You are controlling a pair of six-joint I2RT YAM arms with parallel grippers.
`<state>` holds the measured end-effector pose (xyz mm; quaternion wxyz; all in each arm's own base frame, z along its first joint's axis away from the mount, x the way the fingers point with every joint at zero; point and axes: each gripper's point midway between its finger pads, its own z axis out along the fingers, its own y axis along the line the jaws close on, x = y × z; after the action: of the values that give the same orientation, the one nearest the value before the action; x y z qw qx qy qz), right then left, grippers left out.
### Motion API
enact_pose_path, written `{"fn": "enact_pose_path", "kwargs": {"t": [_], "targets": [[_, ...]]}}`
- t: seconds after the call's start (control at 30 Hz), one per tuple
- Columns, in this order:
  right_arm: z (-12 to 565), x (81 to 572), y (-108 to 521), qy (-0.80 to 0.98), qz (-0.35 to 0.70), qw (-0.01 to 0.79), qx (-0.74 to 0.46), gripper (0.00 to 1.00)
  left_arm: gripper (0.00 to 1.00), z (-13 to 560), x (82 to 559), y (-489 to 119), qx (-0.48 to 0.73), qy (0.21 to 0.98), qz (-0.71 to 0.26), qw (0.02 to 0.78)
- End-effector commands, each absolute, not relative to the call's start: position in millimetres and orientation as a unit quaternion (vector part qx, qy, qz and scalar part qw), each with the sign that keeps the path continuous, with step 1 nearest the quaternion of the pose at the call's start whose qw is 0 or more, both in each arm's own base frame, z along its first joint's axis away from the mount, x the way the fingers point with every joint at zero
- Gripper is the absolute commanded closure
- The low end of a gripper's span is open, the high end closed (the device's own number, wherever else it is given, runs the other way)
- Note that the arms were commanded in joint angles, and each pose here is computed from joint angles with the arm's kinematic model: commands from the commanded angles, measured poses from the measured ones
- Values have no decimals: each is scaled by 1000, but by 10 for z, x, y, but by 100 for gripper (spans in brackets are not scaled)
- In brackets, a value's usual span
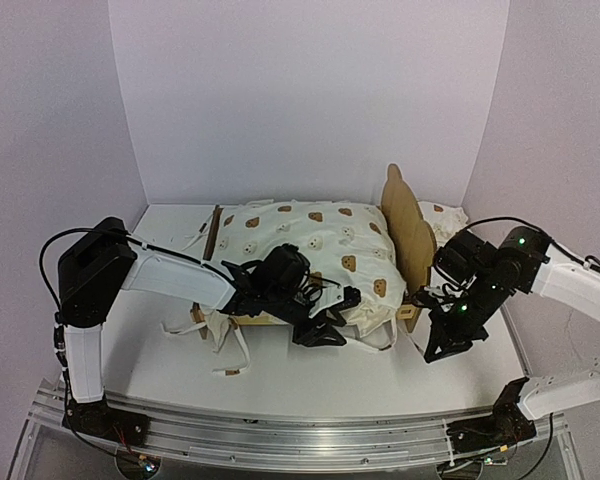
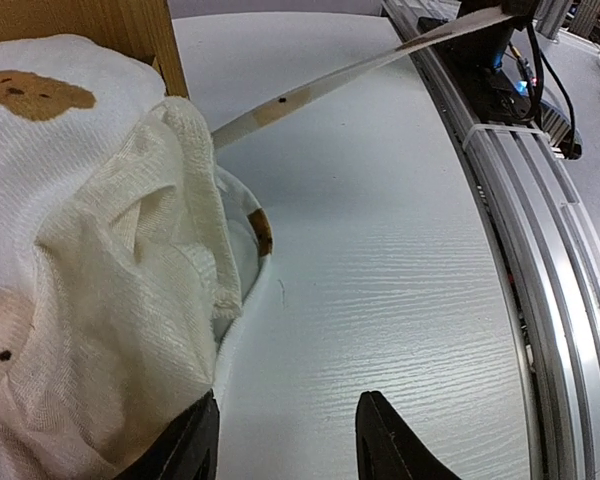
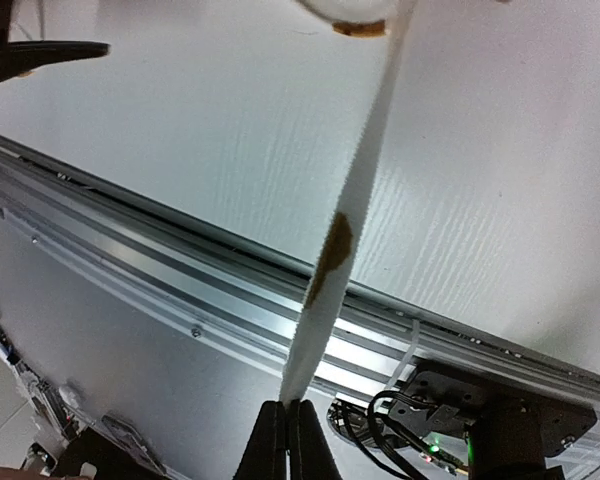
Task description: Set up the pet bed
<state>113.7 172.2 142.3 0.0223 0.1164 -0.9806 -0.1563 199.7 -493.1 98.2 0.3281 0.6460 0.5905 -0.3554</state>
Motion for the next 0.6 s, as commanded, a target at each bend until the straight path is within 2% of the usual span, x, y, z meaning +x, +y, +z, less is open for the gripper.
{"fn": "enact_pose_path", "kwargs": {"t": [0.0, 0.2, 0.4, 0.47, 0.57], "targets": [[1734, 928, 1936, -957, -226, 71, 169, 100, 52, 1349, 2023, -5049, 658, 540, -368, 375], [1724, 1424, 2389, -941, -288, -25, 175, 100, 45, 1819, 1791, -5228, 665, 455, -430, 406], [1763, 1674, 2581, -930, -298, -70, 201, 100, 36, 2110, 1578, -5359, 672, 353, -461, 460], [1763, 1731, 2599, -931, -292, -78, 206, 100, 35, 2099, 1550, -5409, 672, 343, -463, 466], [1775, 1788, 2608, -932, -286, -87, 207, 100, 42, 2072, 1506, -5450, 671, 339, -472, 460]]}}
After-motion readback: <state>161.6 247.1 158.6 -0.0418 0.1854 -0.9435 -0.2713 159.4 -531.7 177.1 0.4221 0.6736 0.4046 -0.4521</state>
